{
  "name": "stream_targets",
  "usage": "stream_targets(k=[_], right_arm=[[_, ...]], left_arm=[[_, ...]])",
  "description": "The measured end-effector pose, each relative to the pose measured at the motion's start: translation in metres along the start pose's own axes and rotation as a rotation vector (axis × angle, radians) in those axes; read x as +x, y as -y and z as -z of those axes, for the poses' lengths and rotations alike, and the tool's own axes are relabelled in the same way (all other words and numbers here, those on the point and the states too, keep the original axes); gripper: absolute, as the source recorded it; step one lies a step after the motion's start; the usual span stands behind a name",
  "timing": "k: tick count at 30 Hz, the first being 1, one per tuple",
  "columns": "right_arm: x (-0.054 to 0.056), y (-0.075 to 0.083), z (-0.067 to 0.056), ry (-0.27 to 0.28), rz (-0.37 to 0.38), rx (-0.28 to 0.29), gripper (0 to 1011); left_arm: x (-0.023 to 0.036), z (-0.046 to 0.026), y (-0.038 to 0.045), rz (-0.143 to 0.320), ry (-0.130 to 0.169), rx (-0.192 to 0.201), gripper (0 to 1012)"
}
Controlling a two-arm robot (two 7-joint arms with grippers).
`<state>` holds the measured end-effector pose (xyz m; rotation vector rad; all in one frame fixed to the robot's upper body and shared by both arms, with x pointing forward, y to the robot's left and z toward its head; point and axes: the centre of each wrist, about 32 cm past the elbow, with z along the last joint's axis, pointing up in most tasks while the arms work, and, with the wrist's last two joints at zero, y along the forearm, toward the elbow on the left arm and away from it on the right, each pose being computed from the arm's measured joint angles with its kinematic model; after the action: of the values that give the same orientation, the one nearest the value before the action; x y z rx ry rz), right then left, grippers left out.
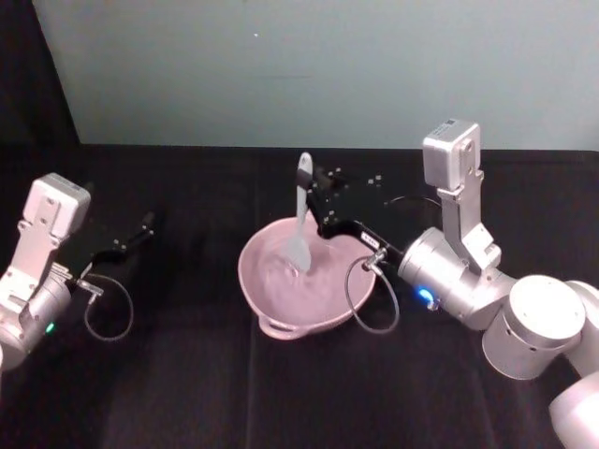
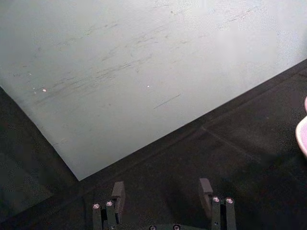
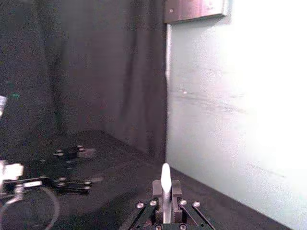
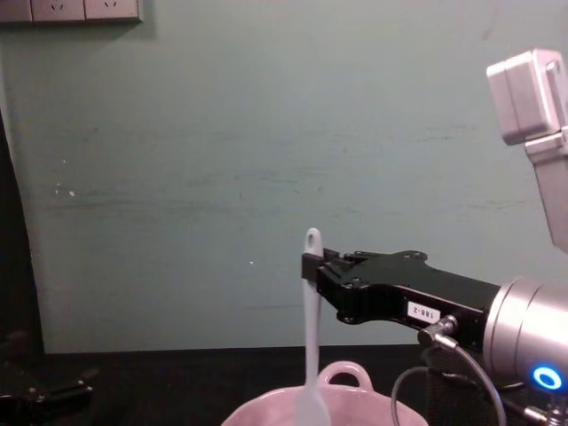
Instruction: Use the one hand to pick up the spoon and stir the clear water in the bowl.
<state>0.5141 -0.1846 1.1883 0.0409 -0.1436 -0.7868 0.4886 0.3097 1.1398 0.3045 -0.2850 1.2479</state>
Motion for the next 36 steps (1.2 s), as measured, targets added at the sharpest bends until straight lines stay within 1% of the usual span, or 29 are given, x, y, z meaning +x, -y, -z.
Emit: stream_targets(k=[1,4,8,14,20,21,23,24,27,28,30,31,32,33,35,36], right_arm=[[0.001,-0.001,0.001,0.014,0.019,0.001,106],[0.003,-0.001,0.003,0.033,0.046,-0.004,106],[0.005,0.001,0.002,0.050,0.066,-0.007,106],[0.008,0.006,-0.003,0.043,0.081,-0.003,106],[0.011,0.015,-0.023,0.012,0.056,-0.008,106],[0.012,0.018,-0.031,-0.003,0.048,-0.012,106],[0.013,0.021,-0.039,-0.020,0.043,-0.017,106],[0.016,0.024,-0.047,-0.040,0.042,-0.021,106],[0.021,0.029,-0.060,-0.064,0.046,-0.022,106],[0.024,0.032,-0.067,-0.065,0.050,-0.018,106],[0.028,0.036,-0.074,-0.071,0.058,-0.012,106],[0.033,0.041,-0.081,-0.075,0.071,-0.003,106],[0.036,0.043,-0.084,-0.080,0.077,0.001,106],[0.041,0.046,-0.089,-0.090,0.090,0.009,106],[0.047,0.051,-0.094,-0.102,0.108,0.017,106],[0.053,0.056,-0.098,-0.115,0.128,0.023,106]], left_arm=[[0.0000,0.0000,0.0000,0.000,0.000,0.000,1011],[0.0000,0.0000,0.0000,0.000,0.000,0.000,1011],[0.0000,0.0000,0.0000,0.000,0.000,0.000,1011],[0.0000,0.0000,0.0000,0.000,0.000,0.000,1011],[0.0000,0.0000,0.0000,0.000,0.000,0.000,1011],[0.0000,0.0000,0.0000,0.000,0.000,0.000,1011],[0.0000,0.0000,0.0000,0.000,0.000,0.000,1011],[0.0000,0.0000,0.0000,0.000,0.000,0.000,1011],[0.0000,0.0000,0.0000,0.000,0.000,0.000,1011],[0.0000,0.0000,0.0000,0.000,0.000,0.000,1011],[0.0000,0.0000,0.0000,0.000,0.000,0.000,1011],[0.0000,0.0000,0.0000,0.000,0.000,0.000,1011],[0.0000,0.0000,0.0000,0.000,0.000,0.000,1011],[0.0000,0.0000,0.0000,0.000,0.000,0.000,1011],[0.0000,0.0000,0.0000,0.000,0.000,0.000,1011],[0.0000,0.0000,0.0000,0.000,0.000,0.000,1011]])
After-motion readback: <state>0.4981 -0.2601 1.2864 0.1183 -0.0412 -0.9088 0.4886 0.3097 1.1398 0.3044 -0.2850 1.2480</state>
